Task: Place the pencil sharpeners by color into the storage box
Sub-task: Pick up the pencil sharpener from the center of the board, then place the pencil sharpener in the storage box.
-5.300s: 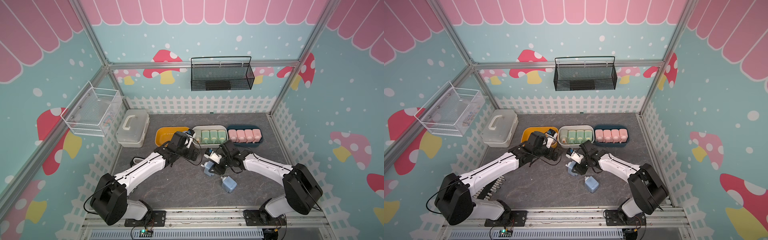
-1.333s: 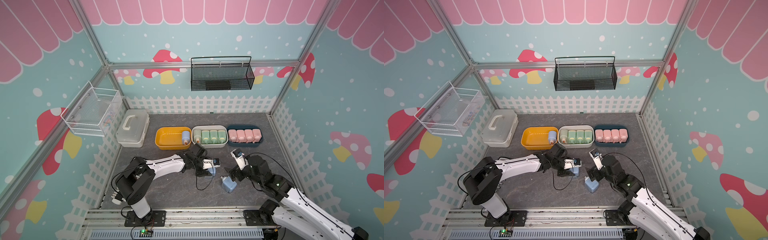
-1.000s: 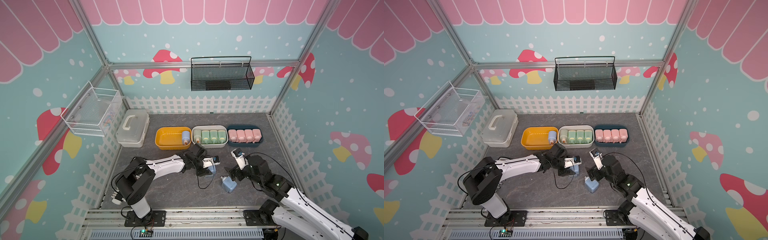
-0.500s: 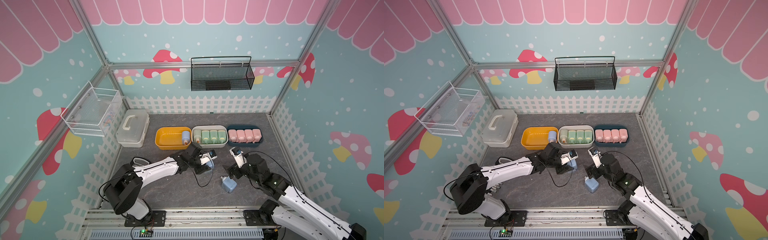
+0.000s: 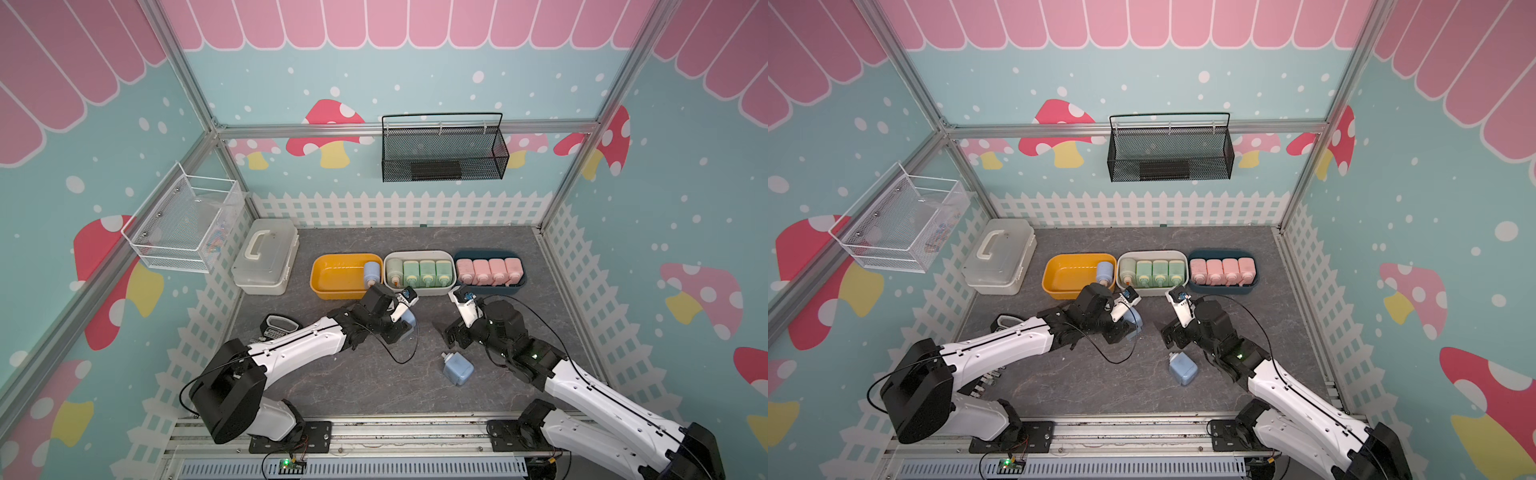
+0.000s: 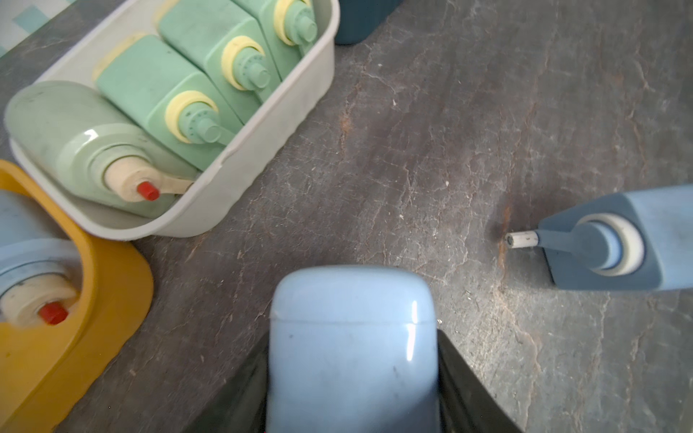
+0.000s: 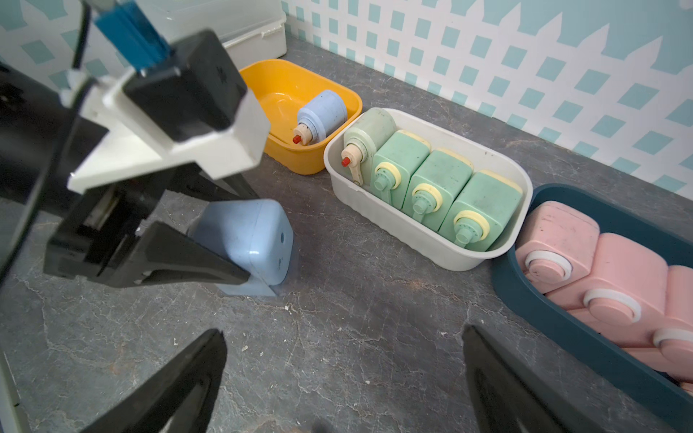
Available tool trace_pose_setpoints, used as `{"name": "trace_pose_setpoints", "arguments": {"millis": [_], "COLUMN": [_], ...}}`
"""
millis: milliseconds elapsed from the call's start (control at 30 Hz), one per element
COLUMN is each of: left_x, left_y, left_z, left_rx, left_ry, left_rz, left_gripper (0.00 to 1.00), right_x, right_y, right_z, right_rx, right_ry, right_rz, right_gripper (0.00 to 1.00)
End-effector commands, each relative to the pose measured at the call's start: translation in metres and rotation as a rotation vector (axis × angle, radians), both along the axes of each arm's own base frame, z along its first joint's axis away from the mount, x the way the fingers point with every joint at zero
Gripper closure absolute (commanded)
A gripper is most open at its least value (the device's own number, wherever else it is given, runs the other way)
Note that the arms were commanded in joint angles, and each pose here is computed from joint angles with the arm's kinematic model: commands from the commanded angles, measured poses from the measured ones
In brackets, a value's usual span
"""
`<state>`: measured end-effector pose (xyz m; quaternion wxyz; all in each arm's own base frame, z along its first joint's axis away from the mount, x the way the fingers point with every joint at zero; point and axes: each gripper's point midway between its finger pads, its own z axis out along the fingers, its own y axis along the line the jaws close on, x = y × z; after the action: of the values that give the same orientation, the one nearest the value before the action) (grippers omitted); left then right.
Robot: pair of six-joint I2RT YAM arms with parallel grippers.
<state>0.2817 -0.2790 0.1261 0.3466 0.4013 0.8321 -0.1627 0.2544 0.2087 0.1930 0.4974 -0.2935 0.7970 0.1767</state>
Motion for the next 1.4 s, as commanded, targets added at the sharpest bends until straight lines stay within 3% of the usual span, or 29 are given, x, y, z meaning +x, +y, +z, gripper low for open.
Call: {"name": "trace_pose_setpoints", "arguments": {"millis": [0, 433, 867, 1200, 1367], "left_x": [0.012, 0.059, 0.113, 0.146, 0.164], "left_y": [0.012, 0.08, 0.143, 0.157, 0.159], "left_z": [0.027, 0.075, 0.105, 0.094, 0.075], "left_rx": [-0.105, -0.202, -0.179, -0.117, -0.15], "left_ry": [0.014, -0.063, -0.197, -0.187, -0.103], "left_rz": [0.117, 0.533, 0.886, 0.925, 0.907], "left_gripper": [1.0, 1.0, 1.0, 1.0, 1.0], "right_x": [0.007, 0.023, 0.033, 0.031, 0.03], "right_y": [0.013, 0.014, 0.012, 0.001, -0.002], "right_z": [0.021, 0.027, 0.03, 0.024, 0.024], "right_rx": [0.057, 0.049, 0.073, 0.051, 0.047], "right_ry": [-0.052, -0.082, -0.089, -0.077, -0.077], "right_rz": [0.031, -0.018, -0.073, -0.117, -0.128], "right_gripper": [0.01, 0.01, 0.01, 0.01, 0.01]}}
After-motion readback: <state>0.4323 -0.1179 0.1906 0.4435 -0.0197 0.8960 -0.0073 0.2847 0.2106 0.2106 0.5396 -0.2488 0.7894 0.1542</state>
